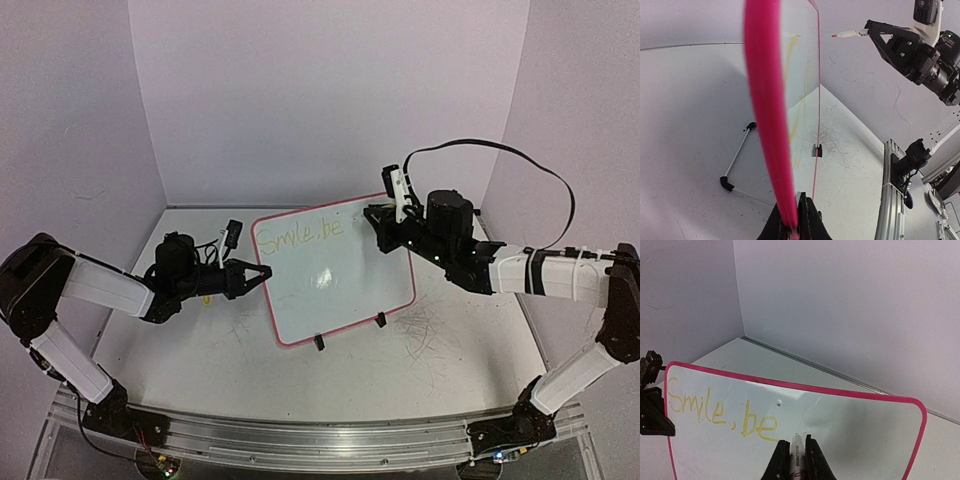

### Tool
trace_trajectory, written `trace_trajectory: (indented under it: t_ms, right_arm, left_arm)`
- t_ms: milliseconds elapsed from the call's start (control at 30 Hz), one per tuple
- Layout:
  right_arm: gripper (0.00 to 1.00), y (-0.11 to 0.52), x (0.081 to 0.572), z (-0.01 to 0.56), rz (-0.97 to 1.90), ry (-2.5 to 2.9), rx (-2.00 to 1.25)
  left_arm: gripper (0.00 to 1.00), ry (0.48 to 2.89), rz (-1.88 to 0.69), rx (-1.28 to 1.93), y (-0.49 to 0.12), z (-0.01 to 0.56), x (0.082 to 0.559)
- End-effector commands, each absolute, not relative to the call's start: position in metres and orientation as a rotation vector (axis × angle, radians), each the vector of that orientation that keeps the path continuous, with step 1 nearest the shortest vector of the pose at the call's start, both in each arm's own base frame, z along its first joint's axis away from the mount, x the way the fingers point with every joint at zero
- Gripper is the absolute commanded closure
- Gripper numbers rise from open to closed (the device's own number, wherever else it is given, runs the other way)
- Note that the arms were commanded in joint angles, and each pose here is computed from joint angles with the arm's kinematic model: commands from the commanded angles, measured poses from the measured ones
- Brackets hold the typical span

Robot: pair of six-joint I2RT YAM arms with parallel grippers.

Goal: Write a sentence on the whiteboard

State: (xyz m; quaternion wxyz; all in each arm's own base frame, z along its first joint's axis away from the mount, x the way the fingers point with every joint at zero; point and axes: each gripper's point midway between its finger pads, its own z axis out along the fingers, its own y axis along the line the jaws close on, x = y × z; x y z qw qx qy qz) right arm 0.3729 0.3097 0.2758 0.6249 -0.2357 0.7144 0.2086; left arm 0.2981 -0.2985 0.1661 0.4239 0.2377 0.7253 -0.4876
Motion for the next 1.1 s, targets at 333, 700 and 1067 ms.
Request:
trace_trajectory:
  t_ms: [333, 700, 1067]
  right_arm:
    - [1.0, 0.312, 0.373, 0.308, 0.542, 1.555, -0.508]
    - [1.0, 0.304, 0.381, 0.302, 0.51, 1.582, -0.438]
    - [1.0, 0.304, 0.384, 0.297, 0.503, 1.597, -0.422]
  left_arm:
    - [1.0, 1.719, -1.114, 0.649, -0.296, 0.182, 0.306]
    - [1.0, 1.73, -1.116, 0.655, -0.296, 0.18, 0.303]
    - [1.0, 1.735, -1.114, 0.655, -0.295, 0.181, 0.302]
